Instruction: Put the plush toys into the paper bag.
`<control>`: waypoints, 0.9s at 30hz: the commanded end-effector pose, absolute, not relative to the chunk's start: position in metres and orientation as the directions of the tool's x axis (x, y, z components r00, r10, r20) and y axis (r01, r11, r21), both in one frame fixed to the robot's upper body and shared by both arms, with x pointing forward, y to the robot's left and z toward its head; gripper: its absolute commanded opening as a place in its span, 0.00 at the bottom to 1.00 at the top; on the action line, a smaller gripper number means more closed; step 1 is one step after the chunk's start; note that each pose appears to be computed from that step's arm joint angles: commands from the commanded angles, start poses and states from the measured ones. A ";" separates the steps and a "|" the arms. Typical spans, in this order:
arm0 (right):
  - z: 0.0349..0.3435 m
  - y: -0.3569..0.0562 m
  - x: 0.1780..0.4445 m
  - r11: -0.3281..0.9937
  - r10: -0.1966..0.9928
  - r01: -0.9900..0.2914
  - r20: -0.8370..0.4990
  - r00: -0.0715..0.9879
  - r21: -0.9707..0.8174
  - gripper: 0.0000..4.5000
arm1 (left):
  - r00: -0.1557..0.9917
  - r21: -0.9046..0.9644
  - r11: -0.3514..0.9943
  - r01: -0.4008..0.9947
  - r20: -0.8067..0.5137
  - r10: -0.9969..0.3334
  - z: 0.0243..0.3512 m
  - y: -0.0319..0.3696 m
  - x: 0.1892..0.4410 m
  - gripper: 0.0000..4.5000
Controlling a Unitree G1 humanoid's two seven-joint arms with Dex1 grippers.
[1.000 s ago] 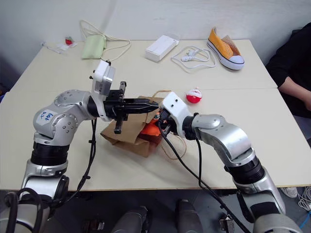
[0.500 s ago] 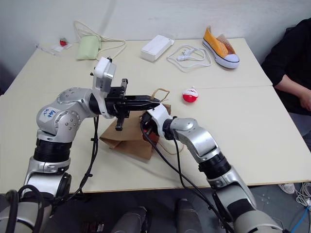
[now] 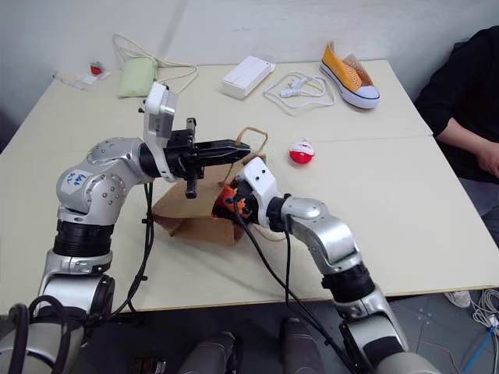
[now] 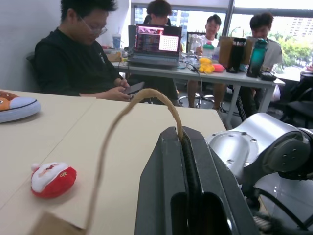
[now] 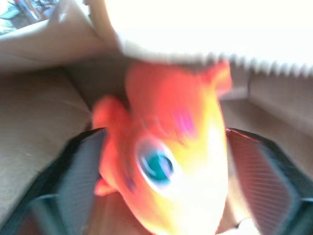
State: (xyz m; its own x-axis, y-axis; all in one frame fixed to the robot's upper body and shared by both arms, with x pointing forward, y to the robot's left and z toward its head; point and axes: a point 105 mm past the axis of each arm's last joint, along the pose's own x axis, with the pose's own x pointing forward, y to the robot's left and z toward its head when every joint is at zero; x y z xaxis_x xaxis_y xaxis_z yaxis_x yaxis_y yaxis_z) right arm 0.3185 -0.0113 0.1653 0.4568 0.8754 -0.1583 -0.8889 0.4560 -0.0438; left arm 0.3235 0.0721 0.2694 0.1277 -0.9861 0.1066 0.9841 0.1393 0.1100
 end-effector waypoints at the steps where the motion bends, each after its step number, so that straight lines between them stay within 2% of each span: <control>1: 0.187 -0.033 0.308 0.485 0.866 -0.872 -0.105 0.489 -0.062 0.99 | 0.165 0.115 0.181 0.977 0.136 -0.977 0.280 0.084 0.328 0.00; 4: 0.214 -0.070 0.304 0.594 0.805 -0.804 0.002 0.594 0.020 0.99 | 0.195 0.123 0.208 0.970 0.110 -0.975 0.279 0.096 0.327 0.00; 7: 0.229 -0.105 0.291 0.660 0.750 -0.750 0.031 0.661 0.043 0.99 | 0.235 0.113 0.248 0.962 0.118 -0.965 0.282 0.108 0.328 0.00; 10: 0.227 -0.141 0.289 0.747 0.663 -0.663 0.001 0.748 0.049 0.99 | 0.242 0.112 0.255 0.960 0.116 -0.963 0.283 0.110 0.324 0.00; 13: 0.218 -0.171 0.304 0.840 0.542 -0.541 -0.052 0.839 0.035 0.99 | 0.238 0.126 0.250 0.960 0.102 -0.966 0.282 0.110 0.319 0.00; 16: 0.204 -0.188 0.336 0.901 0.427 -0.432 -0.106 0.898 -0.035 0.99 | 0.252 0.141 0.263 0.954 0.091 -0.963 0.280 0.111 0.319 0.00; 18: 0.198 -0.190 0.354 0.914 0.400 -0.405 -0.109 0.910 -0.030 0.99 | 0.269 0.137 0.280 0.950 0.094 -0.959 0.279 0.113 0.323 0.00; 23: 0.202 -0.163 0.424 0.942 0.331 -0.333 -0.051 0.942 -0.030 0.99 | 0.278 0.154 0.291 0.944 0.099 -0.955 0.278 0.111 0.327 0.00; 27: 0.197 -0.156 0.464 0.974 0.222 -0.224 -0.082 0.972 -0.023 0.99 | 0.274 0.163 0.288 0.944 0.101 -0.956 0.278 0.108 0.326 0.00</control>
